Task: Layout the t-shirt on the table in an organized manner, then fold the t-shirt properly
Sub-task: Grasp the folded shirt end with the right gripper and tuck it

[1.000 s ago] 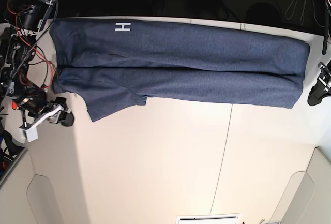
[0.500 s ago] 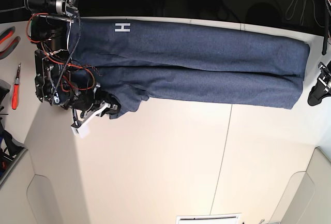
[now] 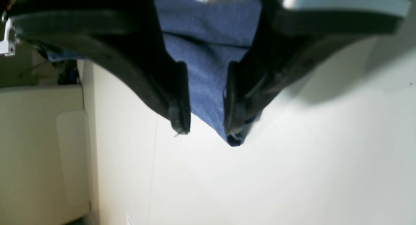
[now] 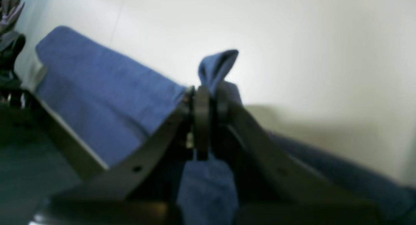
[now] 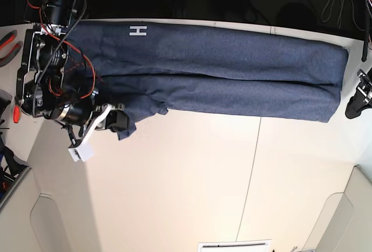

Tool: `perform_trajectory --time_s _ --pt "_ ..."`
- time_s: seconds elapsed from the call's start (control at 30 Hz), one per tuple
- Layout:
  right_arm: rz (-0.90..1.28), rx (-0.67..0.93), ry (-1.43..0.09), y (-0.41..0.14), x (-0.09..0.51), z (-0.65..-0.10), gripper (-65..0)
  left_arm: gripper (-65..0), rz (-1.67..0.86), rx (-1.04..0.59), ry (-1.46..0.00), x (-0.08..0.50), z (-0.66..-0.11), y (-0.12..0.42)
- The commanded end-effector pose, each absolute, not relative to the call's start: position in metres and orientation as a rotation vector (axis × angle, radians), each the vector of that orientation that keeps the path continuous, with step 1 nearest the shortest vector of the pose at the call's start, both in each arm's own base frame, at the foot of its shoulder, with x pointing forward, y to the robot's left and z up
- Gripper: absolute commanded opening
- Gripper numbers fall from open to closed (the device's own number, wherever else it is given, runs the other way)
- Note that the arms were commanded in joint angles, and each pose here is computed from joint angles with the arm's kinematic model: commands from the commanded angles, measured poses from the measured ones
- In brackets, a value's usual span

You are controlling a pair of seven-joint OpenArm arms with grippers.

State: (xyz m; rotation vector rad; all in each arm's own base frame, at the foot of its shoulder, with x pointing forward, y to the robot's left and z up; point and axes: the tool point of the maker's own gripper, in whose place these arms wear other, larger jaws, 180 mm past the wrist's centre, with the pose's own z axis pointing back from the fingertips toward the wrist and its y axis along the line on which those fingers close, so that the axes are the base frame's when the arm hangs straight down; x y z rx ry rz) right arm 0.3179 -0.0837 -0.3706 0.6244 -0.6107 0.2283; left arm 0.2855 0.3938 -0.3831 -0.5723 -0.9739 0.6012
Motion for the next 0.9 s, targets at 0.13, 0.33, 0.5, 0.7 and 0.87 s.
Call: perform_trajectory --time_s 0.13,0.33,0.5,0.7,0.87 --pt "0.217 0.681 -0.551 -0.073 0.272 -0.387 -65.0 -43.5 0.577 -0.566 -1.038 0.294 -0.362 0.404" --pt "0.171 0.721 -0.439 -0.067 0.221 -0.415 -65.0 -43.5 0.578 -0.568 -1.037 0.294 -0.363 0.403" --pt "0.172 0.753 -0.433 -0.063 0.213 -0.415 -45.8 -43.5 0.589 -0.586 -1.033 0.294 -0.368 0.396" --pt "0.145 0.854 -0.522 -0.052 0.229 -0.393 -39.2 -43.5 0.599 -0.605 -1.024 0.294 -0.374 0.388" --pt "0.14 0.947 -0.583 -0.034 0.248 -0.369 -39.4 -43.5 0.605 -0.611 -1.032 0.295 -0.373 0.389"
